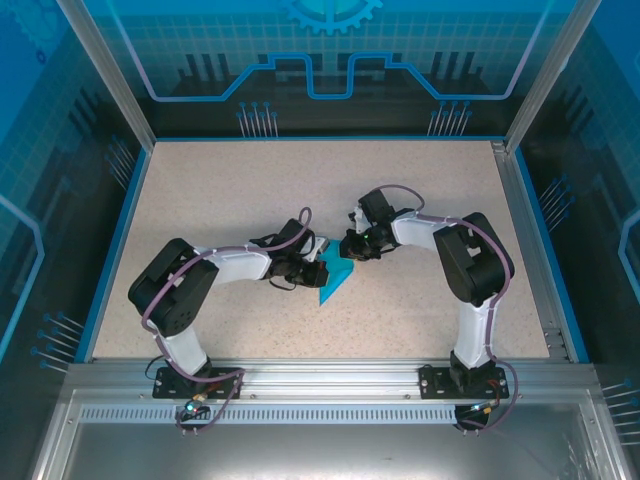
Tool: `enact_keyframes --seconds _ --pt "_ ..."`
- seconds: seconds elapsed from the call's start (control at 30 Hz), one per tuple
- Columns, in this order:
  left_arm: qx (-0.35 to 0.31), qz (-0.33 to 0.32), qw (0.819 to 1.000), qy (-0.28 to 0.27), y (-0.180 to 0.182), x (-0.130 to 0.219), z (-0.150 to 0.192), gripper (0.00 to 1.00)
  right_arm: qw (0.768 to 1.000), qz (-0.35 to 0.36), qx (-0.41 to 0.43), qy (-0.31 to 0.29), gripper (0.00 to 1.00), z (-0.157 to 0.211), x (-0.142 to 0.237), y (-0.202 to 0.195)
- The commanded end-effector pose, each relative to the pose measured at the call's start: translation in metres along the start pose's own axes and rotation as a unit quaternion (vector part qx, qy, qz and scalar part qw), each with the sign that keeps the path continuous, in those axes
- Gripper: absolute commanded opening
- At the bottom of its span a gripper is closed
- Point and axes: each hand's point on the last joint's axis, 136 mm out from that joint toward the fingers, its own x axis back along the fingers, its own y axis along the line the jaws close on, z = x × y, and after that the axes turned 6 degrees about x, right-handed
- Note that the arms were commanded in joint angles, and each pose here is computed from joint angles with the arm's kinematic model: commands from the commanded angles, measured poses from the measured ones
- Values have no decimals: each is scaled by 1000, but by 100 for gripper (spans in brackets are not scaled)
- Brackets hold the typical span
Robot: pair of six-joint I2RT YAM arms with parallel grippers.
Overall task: Fold a paper plane with a square sheet of paper (pick it up from the middle)
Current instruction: Third fold the triangle at the center of the table.
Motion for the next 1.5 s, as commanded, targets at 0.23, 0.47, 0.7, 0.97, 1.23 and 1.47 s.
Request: enact_keyframes --seconds 0.23,0.47,0.7,0.97,1.23,1.47 --pt "-4 -16 1000 -10 6 1 -8 6 998 35 -8 45 15 24 -17 -15" --pt "-3 -16 1000 -19 6 4 -10 7 998 42 -10 47 15 26 -18 -18" --pt "5 -18 1000 -19 8 2 -9 6 998 47 -11 49 15 28 -18 -20" --pt "22 -9 999 -31 5 6 -10 6 997 48 -13 50 15 29 -19 -21" --pt "28 -6 999 -42 5 8 -10 6 997 52 -15 51 14 29 -19 -22" --pt "31 -9 998 -49 8 8 -10 6 997 53 -15 52 14 30 -19 -23"
